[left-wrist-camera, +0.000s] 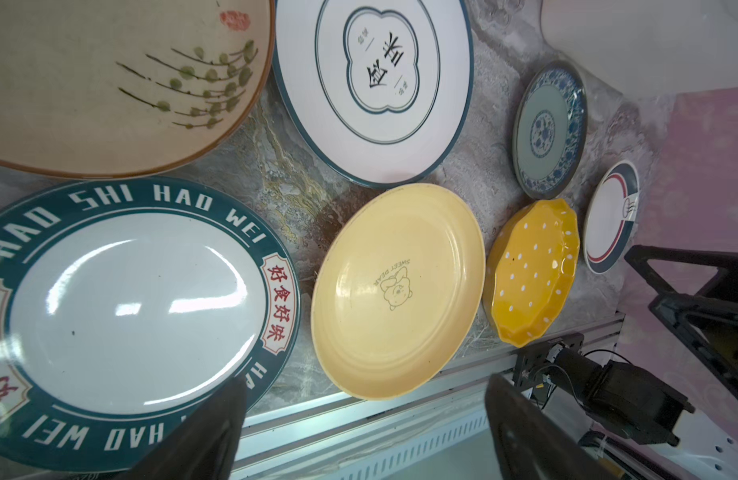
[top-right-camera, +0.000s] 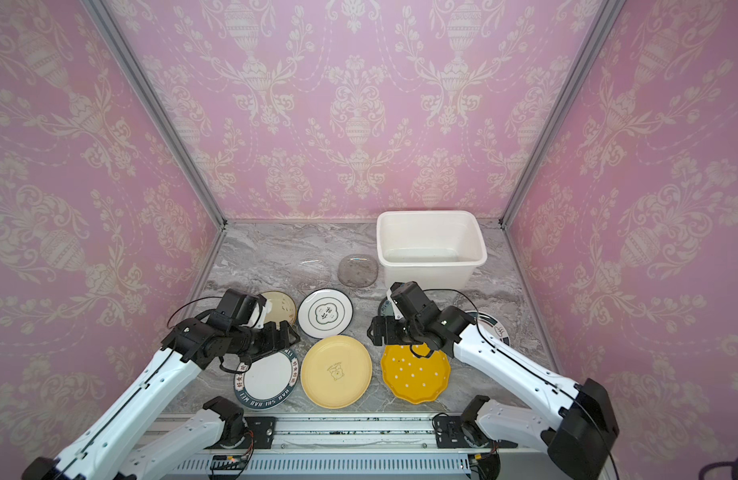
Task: Place the plates into the plastic bin on the countertop
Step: 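Reach both grippers to the cream bear plate and grip its rim edges, then lift the cream bear plate upright with both grippers holding opposite rims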
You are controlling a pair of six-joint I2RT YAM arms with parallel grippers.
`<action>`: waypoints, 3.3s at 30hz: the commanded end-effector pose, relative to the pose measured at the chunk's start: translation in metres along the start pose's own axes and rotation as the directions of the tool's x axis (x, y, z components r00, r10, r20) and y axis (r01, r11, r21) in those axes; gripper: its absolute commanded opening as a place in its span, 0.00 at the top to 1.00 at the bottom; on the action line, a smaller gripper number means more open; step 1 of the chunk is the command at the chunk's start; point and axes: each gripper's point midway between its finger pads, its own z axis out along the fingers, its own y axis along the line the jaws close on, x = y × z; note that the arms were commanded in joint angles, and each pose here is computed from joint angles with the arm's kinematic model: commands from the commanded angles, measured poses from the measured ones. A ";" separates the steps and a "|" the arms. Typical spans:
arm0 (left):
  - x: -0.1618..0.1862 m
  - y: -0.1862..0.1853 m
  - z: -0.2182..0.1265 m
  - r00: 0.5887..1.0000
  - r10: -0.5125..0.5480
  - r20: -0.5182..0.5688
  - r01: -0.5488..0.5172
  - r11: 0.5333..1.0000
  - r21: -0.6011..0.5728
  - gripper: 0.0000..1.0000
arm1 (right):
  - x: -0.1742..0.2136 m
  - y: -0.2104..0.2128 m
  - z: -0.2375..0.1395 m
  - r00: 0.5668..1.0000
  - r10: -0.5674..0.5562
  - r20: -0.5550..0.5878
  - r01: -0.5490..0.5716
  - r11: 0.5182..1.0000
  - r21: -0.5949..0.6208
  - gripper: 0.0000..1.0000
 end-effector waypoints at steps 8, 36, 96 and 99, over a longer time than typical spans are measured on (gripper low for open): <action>0.054 0.019 0.041 0.987 -0.084 -0.139 0.075 0.995 -0.070 0.12 | 0.014 0.019 0.052 0.975 -0.164 -0.152 0.157 0.986 -0.054 0.13; 0.074 0.006 0.082 0.948 -0.251 -0.194 0.250 0.968 -0.030 0.28 | 0.048 0.004 0.123 0.922 -0.135 -0.363 0.128 0.991 -0.042 0.46; 0.008 -0.069 0.025 0.983 -0.142 0.118 0.093 0.935 0.343 0.93 | -0.019 0.032 0.005 0.987 -0.049 -0.156 0.012 0.972 -0.233 0.96; 0.003 -0.076 0.022 0.976 -0.178 0.123 0.119 0.916 0.382 1.00 | -0.026 0.034 -0.004 0.992 -0.029 -0.121 -0.004 0.965 -0.263 0.86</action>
